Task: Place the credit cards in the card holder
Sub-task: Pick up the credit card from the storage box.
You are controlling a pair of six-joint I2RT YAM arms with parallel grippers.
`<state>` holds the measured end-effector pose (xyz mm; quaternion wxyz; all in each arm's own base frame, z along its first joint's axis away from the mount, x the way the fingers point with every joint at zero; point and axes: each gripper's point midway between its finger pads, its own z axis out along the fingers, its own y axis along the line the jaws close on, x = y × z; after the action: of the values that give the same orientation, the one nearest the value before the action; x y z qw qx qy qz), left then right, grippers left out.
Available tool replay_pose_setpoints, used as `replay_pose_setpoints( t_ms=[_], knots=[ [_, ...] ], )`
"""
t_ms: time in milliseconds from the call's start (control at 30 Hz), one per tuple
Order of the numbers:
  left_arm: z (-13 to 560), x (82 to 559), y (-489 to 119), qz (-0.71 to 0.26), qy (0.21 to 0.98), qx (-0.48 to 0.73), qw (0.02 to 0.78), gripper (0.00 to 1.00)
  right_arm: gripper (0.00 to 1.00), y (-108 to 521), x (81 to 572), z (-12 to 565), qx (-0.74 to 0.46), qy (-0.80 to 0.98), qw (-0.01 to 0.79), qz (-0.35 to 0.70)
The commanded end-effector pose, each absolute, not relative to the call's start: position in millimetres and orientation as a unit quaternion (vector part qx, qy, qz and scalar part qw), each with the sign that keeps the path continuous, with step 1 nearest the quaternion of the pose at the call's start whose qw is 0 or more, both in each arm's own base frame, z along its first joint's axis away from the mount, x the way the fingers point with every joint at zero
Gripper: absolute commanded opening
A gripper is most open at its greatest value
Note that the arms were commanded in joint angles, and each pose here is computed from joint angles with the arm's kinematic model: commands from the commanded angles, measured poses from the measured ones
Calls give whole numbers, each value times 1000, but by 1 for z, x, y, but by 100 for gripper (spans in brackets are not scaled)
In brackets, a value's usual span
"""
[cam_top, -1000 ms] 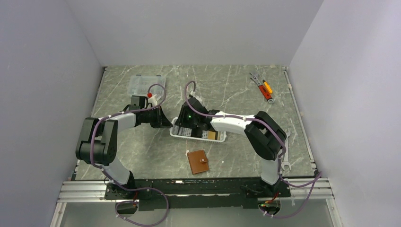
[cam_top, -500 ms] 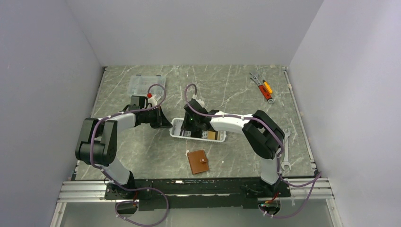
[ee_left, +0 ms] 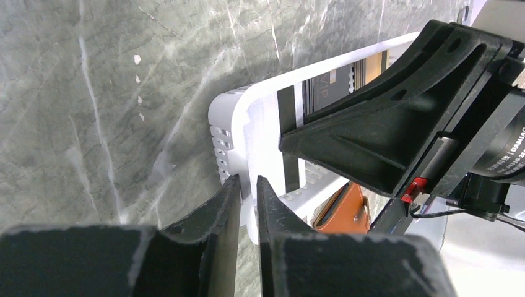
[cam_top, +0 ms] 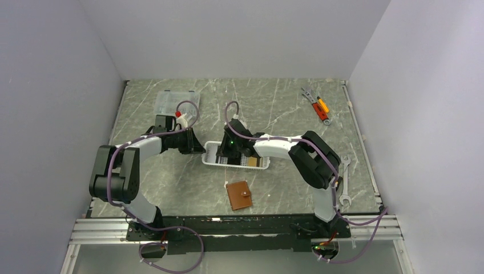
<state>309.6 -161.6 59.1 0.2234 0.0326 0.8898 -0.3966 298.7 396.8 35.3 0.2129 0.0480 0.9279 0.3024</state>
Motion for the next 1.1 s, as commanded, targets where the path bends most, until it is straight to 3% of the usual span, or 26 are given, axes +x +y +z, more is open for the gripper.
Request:
replay_pose_setpoints(
  t_ms=[0,133,267,467,767,1000,1067],
  knots=[
    [106,306,-182,-461,849,84,244,19,12,405,308,52,58,905,233,352],
    [123,306,-185,-472,839,98,253,27,0,405,309,69,51,887,247,387],
    [141,310,-180,-477,830,105,269,36,0,410,307,88,34,866,249,432],
    [165,316,-161,-486,818,106,289,42,0,407,306,107,15,859,261,441],
    [140,316,-154,-461,839,83,277,45,0,406,299,87,16,876,225,427],
    [176,315,-163,-496,802,140,301,46,0,390,306,130,-4,860,271,433],
    [194,311,-166,-509,785,169,310,52,0,387,306,147,-16,845,279,456]
  ],
)
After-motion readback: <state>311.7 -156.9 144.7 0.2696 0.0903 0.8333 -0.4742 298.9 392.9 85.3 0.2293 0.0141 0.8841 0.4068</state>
